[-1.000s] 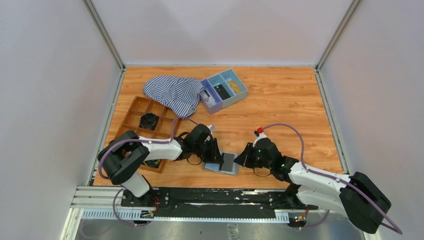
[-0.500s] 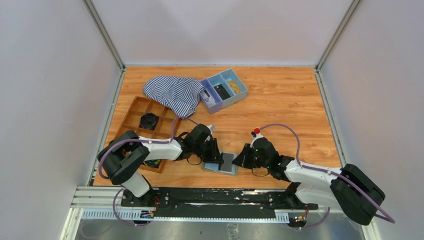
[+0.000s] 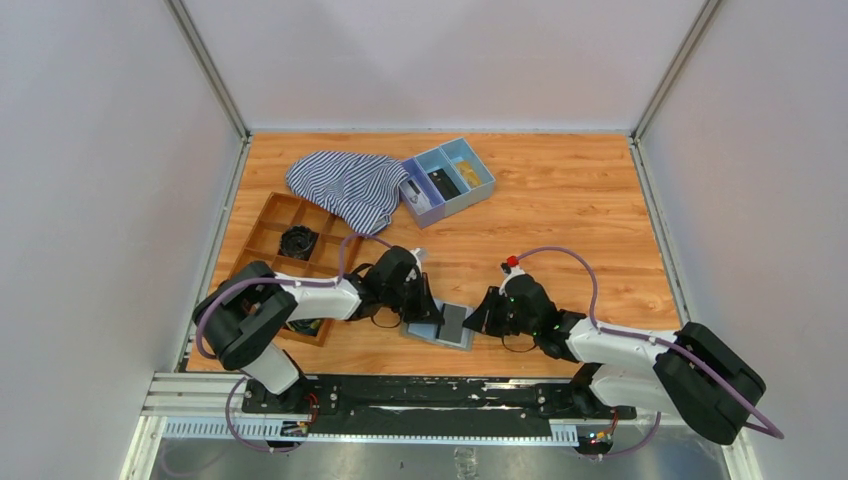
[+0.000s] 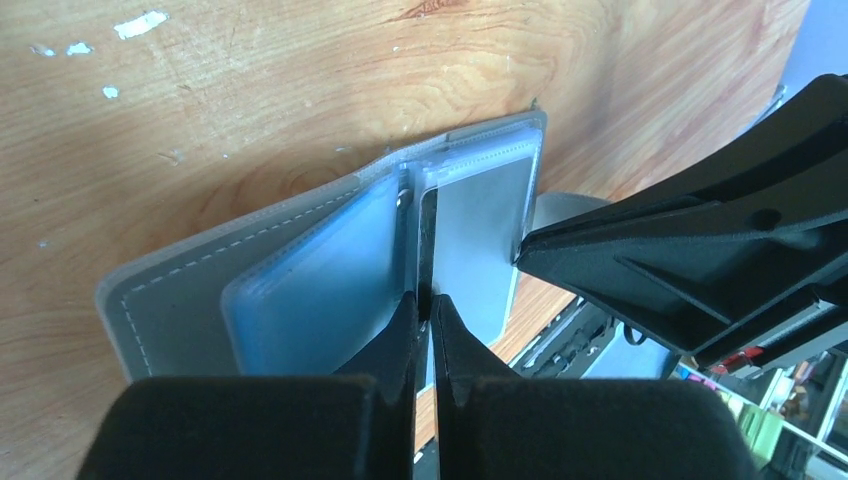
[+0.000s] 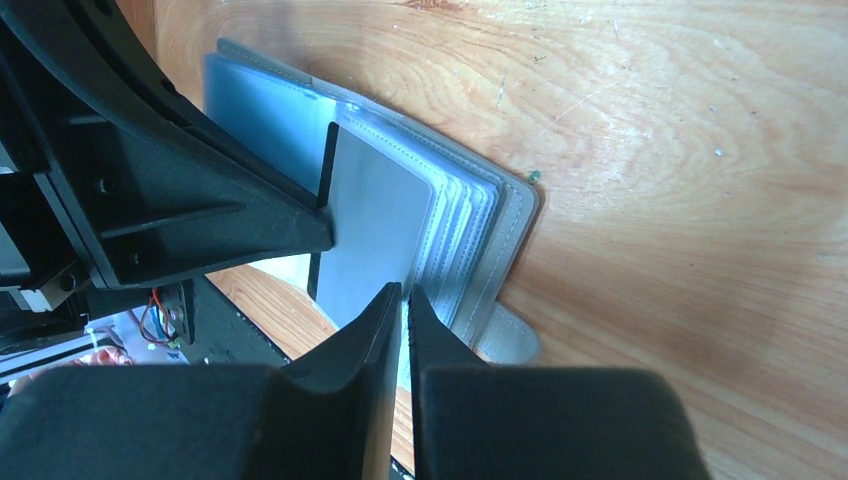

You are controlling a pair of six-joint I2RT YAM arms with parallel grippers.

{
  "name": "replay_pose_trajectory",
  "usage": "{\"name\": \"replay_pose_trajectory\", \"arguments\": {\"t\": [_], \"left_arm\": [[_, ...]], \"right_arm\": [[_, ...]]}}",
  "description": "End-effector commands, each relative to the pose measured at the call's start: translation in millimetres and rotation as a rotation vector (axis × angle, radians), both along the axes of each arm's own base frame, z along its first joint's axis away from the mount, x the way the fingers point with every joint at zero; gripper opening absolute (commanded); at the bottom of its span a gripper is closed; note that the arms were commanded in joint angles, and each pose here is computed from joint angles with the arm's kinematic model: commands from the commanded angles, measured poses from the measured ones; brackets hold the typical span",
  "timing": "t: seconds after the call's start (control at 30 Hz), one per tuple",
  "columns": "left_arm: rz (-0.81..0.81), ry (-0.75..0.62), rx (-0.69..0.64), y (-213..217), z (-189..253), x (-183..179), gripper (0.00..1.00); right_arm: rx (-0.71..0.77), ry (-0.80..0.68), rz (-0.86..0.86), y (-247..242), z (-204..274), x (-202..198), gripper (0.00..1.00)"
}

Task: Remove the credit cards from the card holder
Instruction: Remove the credit card from the card holder.

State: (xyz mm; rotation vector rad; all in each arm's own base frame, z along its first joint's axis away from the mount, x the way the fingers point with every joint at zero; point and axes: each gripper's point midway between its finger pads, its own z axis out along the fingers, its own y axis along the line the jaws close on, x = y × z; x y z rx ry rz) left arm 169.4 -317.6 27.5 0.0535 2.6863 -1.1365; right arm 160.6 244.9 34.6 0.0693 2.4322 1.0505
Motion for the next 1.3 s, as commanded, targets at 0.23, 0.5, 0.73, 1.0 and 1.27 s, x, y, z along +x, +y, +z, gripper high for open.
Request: {"name": "replay_pose_trajectory", "arguments": {"t": [0.23,0.5,0.73,1.0,1.27], "left_arm": [[0.028,-0.038,-0.044,13,9,2,0.0],[0.024,-0.026,-0.039,21,4,-2,0.0],[0.005,-0.017,-0.047,16,5,-1,0.11],[0.016,-0.013,-0.045,15,5,1,0.13],[0.012,0.01,-0.047,15,0,-2,0.28]], "right_arm": [[-0.074,0.047,-0.023,-14,-22,-7,0.1],[-0.105,0.071,-0.027,-18,-31,-10,0.08],[-0.072,0.056,-0.014,-11,-21,-7,0.08],[-0.086,0.045,0.0,-11,-17,-6,0.08],[-0.085,0.049,-0.002,-11,-19,-7,0.08]]}}
